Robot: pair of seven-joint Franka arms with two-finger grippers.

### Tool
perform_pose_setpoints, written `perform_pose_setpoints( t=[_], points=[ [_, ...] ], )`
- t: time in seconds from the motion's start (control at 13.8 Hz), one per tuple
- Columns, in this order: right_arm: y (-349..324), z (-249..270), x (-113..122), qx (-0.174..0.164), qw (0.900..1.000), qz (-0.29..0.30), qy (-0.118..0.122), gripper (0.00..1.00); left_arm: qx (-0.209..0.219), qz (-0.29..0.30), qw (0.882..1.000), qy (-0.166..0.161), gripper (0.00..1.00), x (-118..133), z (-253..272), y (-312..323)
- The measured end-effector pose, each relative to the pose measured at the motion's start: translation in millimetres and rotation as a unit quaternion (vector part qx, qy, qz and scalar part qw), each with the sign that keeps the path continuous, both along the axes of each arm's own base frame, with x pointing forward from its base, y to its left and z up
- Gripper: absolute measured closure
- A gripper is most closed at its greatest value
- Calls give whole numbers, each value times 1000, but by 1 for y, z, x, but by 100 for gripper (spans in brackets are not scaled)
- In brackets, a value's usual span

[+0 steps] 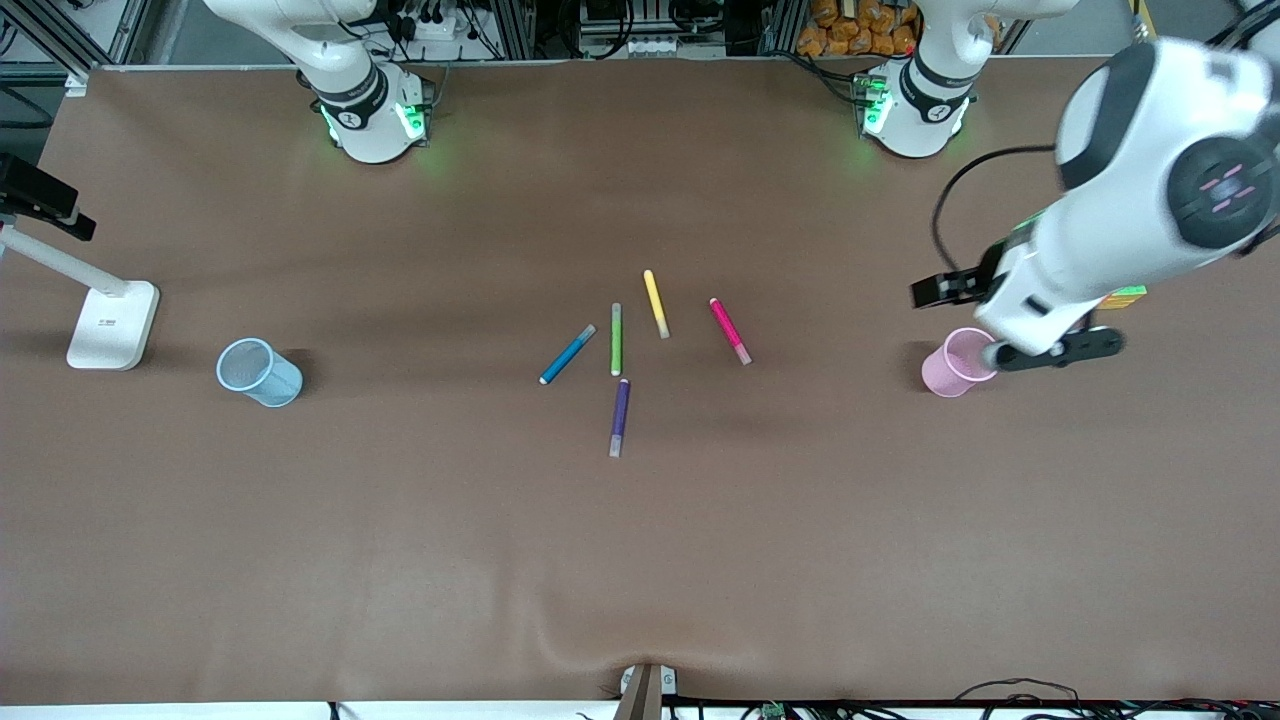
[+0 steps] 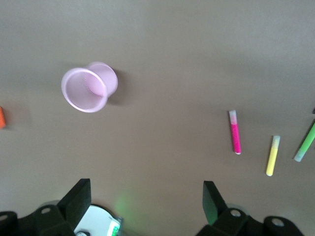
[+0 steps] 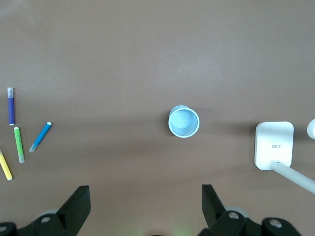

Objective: Place pink and blue markers in matching cups
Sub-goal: 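Reach the left gripper toward the pink marker and grasp it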

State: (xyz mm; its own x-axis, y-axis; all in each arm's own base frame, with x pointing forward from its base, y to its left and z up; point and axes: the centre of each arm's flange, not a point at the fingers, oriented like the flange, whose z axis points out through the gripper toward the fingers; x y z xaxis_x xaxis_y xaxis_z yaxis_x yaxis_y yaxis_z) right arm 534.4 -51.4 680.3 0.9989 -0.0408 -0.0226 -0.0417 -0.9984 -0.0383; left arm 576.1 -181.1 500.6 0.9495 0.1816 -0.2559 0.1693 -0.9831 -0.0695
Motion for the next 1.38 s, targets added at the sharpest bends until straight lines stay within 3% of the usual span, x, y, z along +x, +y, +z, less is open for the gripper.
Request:
perform_pose_setpoints(
  t=[0.22,0.58,0.94,1.38],
  points=[
    [-5,0,-1,0,1000,-5,0,0,17,10,999,29,0,-3,-40,-51],
    [-6,0,-1,0,1000,-5,1,0,-30,43,997,64,0,2,-93,-92],
    [-7,0,-1,0,1000,-6,1,0,-43,69,994,68,0,7,-152,-129],
    [-7,0,-1,0,1000,-6,1,0,-44,86,991,89,0,-7,-232,-153]
  ],
)
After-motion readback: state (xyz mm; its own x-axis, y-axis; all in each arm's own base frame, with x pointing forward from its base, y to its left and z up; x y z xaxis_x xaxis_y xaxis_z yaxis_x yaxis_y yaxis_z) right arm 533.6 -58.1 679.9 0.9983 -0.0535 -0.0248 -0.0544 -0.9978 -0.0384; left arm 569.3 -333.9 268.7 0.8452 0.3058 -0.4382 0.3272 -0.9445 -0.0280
